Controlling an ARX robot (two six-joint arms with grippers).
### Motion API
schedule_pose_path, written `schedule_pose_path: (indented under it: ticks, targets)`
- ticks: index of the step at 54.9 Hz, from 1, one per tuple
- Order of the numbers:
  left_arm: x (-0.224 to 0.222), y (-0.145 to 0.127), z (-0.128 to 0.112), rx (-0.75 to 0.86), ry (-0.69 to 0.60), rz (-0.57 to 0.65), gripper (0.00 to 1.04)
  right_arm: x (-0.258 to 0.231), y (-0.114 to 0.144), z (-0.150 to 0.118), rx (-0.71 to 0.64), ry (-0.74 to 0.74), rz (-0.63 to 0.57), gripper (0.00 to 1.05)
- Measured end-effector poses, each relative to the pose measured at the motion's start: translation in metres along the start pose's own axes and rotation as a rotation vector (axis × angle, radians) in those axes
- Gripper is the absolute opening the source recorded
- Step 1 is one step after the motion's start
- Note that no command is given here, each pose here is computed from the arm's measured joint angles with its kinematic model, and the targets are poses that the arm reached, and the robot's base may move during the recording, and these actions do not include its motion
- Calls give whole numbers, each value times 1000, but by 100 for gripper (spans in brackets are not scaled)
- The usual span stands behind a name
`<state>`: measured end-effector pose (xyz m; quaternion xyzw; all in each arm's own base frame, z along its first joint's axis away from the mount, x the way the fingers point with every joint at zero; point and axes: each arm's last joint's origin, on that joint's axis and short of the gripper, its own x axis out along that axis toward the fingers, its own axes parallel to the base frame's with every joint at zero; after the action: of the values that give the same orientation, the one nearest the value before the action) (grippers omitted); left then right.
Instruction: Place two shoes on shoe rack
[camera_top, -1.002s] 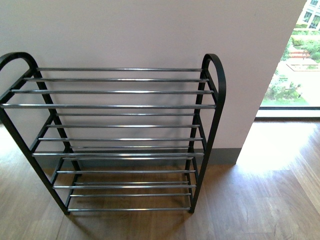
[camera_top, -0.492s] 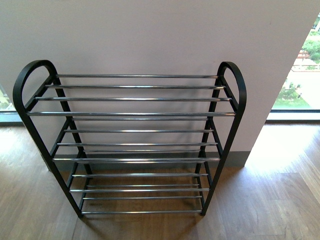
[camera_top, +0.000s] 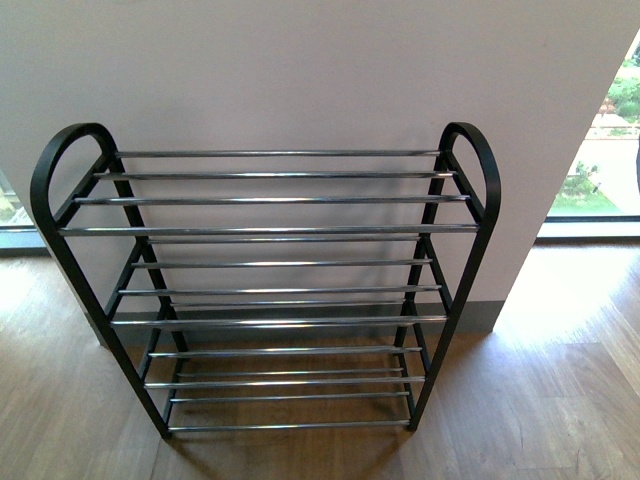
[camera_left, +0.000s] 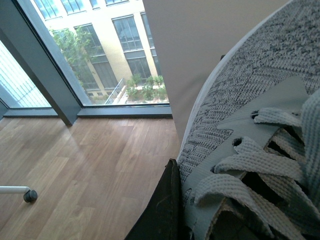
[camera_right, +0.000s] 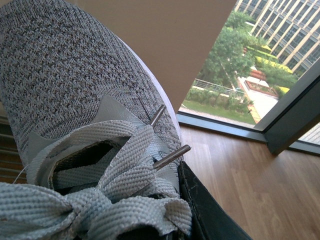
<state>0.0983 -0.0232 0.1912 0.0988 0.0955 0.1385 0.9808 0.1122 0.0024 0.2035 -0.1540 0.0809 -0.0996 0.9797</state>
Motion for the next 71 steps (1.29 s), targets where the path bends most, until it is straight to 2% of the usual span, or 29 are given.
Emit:
schedule_pose_path:
  ticks: [28,31,35,38,49,56,71]
  targets:
    - [0,0,0,0,0,2,2,0,0,0,0,-1,2,1]
    - [0,0,0,0,0,2,2,0,0,-1,32,0,74,1]
    - [0,0,0,0,0,3,2,6,1,1,119,-6,231,1]
    - [0,0,0,0,0,2,2,12,1,6,157,-5,276,1]
    - [0,0,0,0,0,3,2,71,-5,48,171,-25,255,1]
    - [0,0,0,0,0,2,2,103,0,57,152,13,252,1]
    - [0,0,0,0,0,2,2,198,36,77,99,129,290,1]
